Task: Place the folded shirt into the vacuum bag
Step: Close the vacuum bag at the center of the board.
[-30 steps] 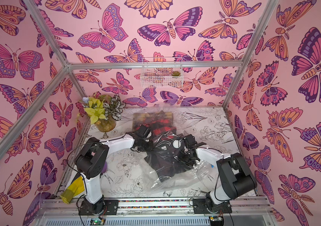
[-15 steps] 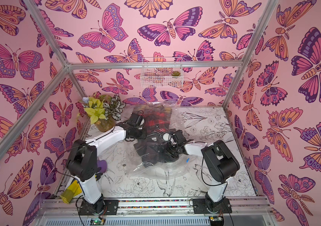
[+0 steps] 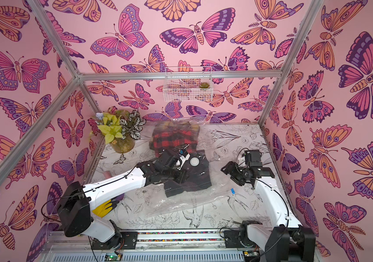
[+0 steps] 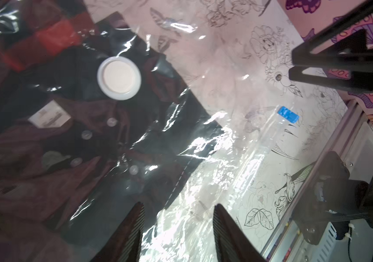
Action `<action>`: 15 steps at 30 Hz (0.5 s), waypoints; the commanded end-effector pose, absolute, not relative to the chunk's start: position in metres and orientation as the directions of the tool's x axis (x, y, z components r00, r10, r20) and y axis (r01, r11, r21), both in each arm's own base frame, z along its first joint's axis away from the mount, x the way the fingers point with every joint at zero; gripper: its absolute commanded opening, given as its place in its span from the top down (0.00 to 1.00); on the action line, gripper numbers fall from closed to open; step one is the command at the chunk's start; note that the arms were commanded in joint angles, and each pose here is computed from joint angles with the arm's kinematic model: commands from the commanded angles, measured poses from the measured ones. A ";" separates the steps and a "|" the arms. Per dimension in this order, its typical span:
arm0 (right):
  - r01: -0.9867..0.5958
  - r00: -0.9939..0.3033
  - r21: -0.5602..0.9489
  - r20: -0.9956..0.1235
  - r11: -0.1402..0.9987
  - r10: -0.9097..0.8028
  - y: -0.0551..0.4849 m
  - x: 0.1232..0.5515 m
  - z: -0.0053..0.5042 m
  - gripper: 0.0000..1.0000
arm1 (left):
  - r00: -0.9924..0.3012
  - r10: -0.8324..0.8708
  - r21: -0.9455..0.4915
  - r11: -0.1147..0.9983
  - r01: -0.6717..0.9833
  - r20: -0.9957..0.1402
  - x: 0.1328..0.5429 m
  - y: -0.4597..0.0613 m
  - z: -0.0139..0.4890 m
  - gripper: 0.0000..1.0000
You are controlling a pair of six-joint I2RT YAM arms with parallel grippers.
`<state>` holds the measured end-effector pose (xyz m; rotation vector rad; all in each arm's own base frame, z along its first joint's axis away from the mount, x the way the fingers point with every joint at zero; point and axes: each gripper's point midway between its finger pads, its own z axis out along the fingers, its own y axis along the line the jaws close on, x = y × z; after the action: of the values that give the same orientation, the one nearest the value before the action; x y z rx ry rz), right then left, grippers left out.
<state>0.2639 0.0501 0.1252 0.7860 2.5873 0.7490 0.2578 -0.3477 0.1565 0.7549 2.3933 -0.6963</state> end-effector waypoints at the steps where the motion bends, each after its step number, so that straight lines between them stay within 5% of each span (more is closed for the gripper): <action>1: 0.565 -0.753 0.439 -0.071 0.698 0.654 0.015 0.220 0.099 0.18 | -0.651 0.387 -0.287 0.669 0.686 -0.653 0.255 -0.376 0.148 0.46; 7: 0.577 -0.742 0.528 0.018 0.624 0.671 0.028 0.222 0.083 0.19 | -0.542 0.501 -0.185 0.596 0.781 -0.675 0.239 -0.407 0.136 0.39; 15: 0.602 -0.705 0.613 0.107 0.512 0.701 0.045 0.224 0.067 0.39 | -0.262 0.607 -0.004 0.393 0.920 -0.750 0.204 -0.442 0.135 0.27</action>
<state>0.2096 0.0388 0.0558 1.1237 2.6781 0.8450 0.2083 -0.4306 0.1324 1.1975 2.1142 -0.6381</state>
